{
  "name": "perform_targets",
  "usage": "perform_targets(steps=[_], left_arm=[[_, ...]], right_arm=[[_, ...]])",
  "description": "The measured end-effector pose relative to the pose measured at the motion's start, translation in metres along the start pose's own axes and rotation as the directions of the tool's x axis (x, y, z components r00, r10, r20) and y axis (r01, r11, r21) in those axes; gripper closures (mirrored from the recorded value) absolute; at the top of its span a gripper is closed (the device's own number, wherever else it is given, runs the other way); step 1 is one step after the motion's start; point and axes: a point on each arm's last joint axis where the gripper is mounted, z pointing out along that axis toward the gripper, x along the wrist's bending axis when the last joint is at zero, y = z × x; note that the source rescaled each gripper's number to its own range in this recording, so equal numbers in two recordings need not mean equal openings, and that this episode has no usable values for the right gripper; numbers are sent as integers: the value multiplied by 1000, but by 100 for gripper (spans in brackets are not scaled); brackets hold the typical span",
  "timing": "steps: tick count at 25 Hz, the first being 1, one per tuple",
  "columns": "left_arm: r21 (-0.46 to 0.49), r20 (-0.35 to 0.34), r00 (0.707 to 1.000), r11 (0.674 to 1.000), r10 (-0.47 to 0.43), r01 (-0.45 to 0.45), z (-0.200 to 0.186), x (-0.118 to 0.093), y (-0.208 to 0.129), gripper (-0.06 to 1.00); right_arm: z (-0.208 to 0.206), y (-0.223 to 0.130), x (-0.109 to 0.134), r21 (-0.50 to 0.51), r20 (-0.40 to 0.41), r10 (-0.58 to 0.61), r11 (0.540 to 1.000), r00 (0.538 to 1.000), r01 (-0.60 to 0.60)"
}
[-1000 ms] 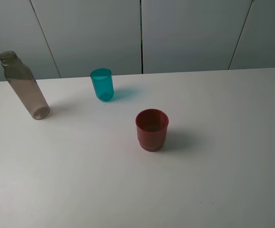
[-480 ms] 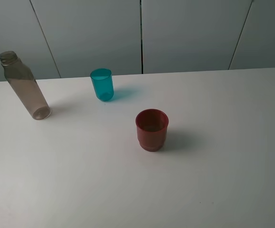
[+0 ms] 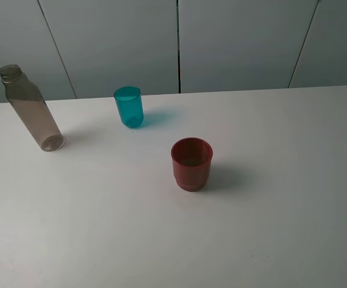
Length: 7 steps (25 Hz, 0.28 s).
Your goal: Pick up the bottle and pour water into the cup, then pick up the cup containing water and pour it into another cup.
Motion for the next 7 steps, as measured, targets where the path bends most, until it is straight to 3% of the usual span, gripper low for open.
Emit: perform_targets(steps=[7], left_arm=[[0, 0, 1000, 1000, 0, 0, 0, 0, 0, -4]], right_arm=[[0, 0, 0, 0, 0, 6, 1000, 1000, -6]])
